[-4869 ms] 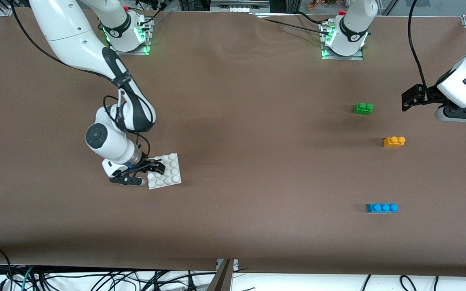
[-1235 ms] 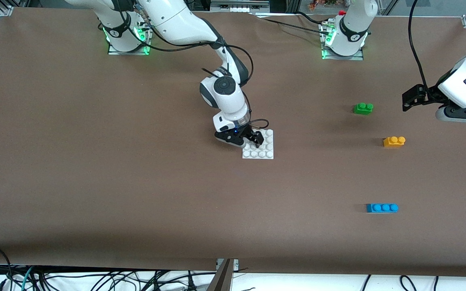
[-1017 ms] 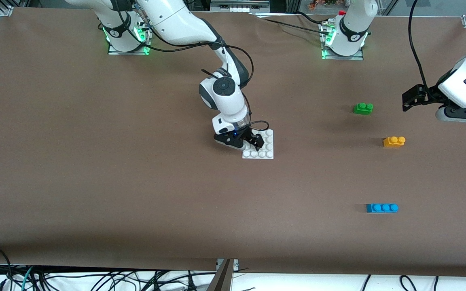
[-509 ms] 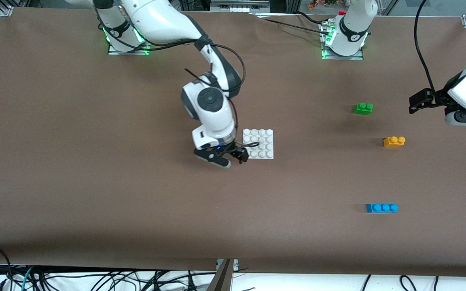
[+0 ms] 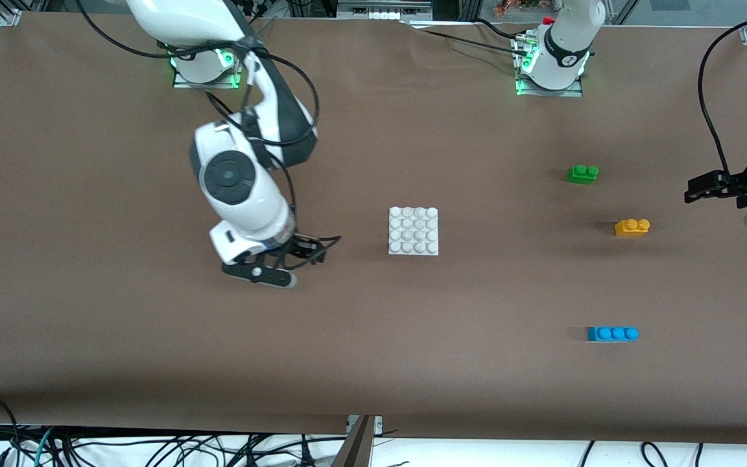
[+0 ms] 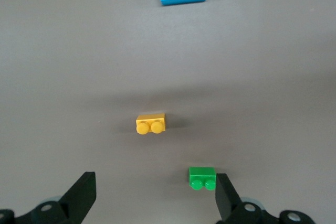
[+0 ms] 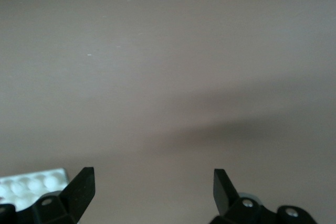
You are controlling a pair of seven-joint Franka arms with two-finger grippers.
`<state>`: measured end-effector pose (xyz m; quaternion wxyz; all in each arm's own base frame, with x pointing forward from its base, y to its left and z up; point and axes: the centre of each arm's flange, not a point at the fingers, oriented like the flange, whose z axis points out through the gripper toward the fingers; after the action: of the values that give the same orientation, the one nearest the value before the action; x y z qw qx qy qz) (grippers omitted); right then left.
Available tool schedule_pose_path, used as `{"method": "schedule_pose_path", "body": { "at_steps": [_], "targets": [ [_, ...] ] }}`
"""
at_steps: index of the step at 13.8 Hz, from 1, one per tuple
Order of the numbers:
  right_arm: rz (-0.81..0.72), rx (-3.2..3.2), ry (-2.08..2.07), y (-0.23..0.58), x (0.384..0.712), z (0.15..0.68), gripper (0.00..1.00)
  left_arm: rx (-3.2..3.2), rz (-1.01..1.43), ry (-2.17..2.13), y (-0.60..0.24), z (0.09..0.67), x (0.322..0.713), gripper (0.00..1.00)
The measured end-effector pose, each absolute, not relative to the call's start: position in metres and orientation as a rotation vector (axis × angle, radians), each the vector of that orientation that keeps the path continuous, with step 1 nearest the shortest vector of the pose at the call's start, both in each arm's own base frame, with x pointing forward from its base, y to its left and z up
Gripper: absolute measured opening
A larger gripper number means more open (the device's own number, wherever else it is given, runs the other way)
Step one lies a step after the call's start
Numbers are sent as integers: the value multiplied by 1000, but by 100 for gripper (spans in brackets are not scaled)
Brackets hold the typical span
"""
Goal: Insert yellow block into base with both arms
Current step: 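Retract the right gripper while the left gripper reaches the yellow block, then close the left gripper on the yellow block and lift it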
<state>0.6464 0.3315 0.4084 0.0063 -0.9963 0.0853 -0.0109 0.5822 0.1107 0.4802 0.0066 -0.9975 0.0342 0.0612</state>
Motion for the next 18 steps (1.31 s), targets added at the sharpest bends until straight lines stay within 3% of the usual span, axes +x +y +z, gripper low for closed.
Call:
{"method": "schedule_pose_path", "body": {
  "at_steps": [6,11,14,18],
  "targets": [
    [54,-3123,70,206,636,500,100,-3062,87,177,110,363,558,100],
    [71,-3080,11,72,570,574,100,-3049,4,199,127,285,532,100],
    [48,-3115,-74,53,542,595,100,-3065,11,188,134,255,531,100],
    [54,-3120,-127,46,542,592,100,-3079,-18,193,131,223,524,100]
  ]
}}
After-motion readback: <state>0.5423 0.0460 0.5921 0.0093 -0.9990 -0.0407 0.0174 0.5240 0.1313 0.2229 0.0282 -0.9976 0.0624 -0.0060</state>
